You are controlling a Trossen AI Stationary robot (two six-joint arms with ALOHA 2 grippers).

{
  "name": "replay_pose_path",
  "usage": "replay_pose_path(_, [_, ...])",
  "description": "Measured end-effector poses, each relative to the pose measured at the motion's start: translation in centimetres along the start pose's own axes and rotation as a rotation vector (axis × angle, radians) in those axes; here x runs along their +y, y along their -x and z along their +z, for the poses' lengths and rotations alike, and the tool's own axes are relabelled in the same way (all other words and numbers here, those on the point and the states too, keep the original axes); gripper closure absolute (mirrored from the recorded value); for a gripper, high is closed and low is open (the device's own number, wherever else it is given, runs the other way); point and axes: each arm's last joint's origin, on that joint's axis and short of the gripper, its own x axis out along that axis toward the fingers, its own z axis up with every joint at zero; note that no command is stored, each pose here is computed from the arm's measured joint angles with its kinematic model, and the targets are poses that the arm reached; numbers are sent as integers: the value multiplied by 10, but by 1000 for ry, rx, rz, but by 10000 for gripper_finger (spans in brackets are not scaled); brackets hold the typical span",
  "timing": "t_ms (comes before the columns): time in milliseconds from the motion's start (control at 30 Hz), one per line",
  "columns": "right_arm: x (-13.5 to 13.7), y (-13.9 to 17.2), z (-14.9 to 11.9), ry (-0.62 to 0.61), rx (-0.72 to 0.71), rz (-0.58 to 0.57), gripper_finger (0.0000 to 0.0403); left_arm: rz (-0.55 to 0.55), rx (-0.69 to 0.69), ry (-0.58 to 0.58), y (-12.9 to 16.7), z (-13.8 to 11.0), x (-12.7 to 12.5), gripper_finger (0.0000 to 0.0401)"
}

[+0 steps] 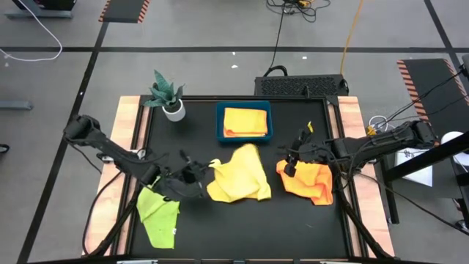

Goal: Fold microfiber towels
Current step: Fold the yellow microfiber cloth

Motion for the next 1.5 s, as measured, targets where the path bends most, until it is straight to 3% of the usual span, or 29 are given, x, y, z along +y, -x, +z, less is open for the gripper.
replay_pose_path(233, [10, -5, 5, -57, -107, 111, 273, -59, 67, 48, -7, -6, 3, 396])
replay_pose_path(433, [12, -40, -24, -144, -151, 188, 260, -230, 124, 69, -10, -12, -7, 389])
replay_pose_path(700, [10, -75, -56, -232, -265, 243, 254, -374, 312, 69, -31, -48, -41, 397])
replay_pose_path(867, [28, -88, -67, -154, -196, 428, 254, -412, 416, 97, -40, -70, -58, 387])
replay_pose_path(1000, [50, -97, -77, -41, -130, 488, 254, -464, 469, 102, -44, -80, -65, 395])
replay_pose_path(1300, [94, -106, -86, 67, 14, 551, 255, -520, 469, 147, -38, -78, -72, 395])
replay_pose_path(1500, [116, -87, -89, 97, 72, 740, 255, -605, 482, 133, -27, -79, -80, 390])
